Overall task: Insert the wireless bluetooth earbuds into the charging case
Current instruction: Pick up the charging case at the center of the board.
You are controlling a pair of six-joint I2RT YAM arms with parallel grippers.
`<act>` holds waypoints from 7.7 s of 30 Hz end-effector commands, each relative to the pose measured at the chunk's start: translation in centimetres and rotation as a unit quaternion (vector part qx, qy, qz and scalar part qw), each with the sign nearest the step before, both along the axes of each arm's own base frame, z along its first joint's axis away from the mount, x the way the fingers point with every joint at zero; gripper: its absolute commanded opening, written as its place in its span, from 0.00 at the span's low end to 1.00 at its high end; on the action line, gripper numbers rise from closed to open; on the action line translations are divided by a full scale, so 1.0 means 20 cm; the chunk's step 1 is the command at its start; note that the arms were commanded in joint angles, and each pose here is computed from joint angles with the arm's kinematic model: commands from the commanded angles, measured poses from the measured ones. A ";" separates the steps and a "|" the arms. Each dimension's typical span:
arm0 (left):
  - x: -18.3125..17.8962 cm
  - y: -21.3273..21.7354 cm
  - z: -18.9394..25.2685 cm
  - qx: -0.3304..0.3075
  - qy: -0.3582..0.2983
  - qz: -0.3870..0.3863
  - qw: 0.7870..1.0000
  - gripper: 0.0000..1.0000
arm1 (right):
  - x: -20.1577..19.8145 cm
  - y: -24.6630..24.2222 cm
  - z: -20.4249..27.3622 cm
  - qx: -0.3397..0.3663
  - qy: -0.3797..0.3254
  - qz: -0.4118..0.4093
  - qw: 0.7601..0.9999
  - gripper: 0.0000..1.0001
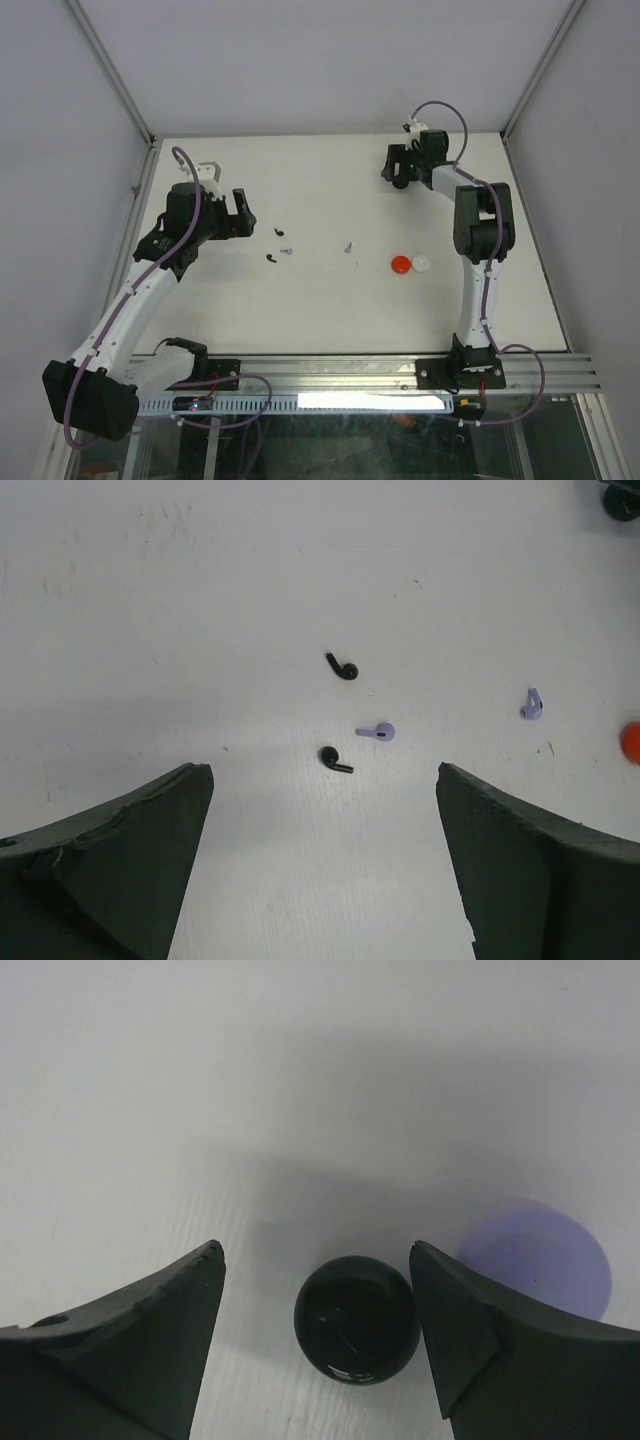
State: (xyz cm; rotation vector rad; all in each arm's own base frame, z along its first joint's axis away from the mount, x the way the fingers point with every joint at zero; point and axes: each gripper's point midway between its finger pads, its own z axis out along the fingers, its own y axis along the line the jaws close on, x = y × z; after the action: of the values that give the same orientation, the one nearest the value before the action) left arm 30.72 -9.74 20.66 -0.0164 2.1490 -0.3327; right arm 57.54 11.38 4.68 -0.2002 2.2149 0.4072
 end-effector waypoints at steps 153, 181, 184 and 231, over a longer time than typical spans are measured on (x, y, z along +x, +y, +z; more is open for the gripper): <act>-0.70 -0.98 0.35 0.005 -0.054 -0.610 0.790 0.08 | -2.08 1.06 1.02 0.164 -0.231 0.631 0.722 0.47; -0.70 -0.88 0.65 -0.098 -0.238 -0.478 0.840 0.53 | -2.00 1.04 1.14 0.235 -0.311 0.508 0.768 0.00; -0.70 -0.86 0.66 -0.124 -0.261 -0.458 0.840 0.54 | -2.01 1.03 1.19 0.264 -0.327 0.492 0.762 0.00; -0.78 -0.92 0.65 -0.269 -0.261 -0.566 0.735 0.06 | -2.07 1.01 1.32 0.350 -0.330 0.458 0.748 0.11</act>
State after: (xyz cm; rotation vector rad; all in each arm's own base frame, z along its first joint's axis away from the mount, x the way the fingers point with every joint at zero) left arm 16.33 -28.29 31.75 0.8959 1.2849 -1.4640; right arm 16.04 31.32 30.21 -0.8592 1.0423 1.4252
